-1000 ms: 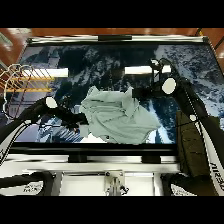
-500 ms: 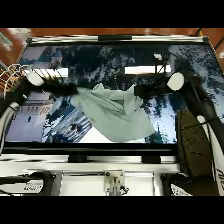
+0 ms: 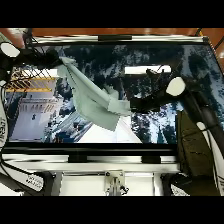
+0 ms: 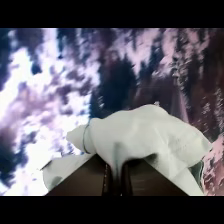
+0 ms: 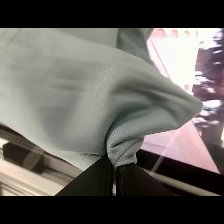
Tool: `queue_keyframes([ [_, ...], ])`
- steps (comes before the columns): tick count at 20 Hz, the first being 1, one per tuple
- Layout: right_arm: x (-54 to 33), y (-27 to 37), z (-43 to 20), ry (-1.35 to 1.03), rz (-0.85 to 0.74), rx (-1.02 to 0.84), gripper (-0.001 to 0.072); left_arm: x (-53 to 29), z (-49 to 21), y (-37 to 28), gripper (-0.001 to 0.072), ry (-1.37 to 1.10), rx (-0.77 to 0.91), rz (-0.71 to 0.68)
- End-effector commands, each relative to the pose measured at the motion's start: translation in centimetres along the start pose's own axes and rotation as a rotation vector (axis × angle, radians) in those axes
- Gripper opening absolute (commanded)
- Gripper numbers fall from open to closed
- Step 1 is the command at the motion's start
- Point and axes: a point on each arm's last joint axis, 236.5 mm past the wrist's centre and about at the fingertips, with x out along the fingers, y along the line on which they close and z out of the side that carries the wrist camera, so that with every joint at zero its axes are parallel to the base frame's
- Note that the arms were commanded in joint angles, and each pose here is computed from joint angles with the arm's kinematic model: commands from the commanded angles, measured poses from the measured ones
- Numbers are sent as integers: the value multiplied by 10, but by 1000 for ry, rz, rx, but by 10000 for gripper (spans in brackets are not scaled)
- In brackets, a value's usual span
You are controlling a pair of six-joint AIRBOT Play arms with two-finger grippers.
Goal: Fold the shirts.
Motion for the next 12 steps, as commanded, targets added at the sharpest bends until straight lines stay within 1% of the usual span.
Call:
queue_keyframes([
  [1,42,-1,23,-45,39,80,65,36,-43,13,86,190,-107,-49],
  [2,50,-2,37,-85,52,99,64,41,-59,15,244,257,-120,-58],
  [3,55,-3,50,-130,59,109,64,40,-72,16,495,311,-127,-64],
  [4,56,-3,62,-177,64,113,64,35,-78,17,604,343,-129,-65],
  [6,51,-4,80,-251,72,118,64,13,-79,17,603,391,-122,-71],
  [8,44,-8,85,-260,70,117,64,-26,-79,16,591,443,-118,-71],
  [10,42,-13,84,-255,52,72,64,-62,-77,16,454,439,-105,-48],
  [12,43,-22,79,-234,14,47,64,-79,-93,26,454,457,-68,49],
])
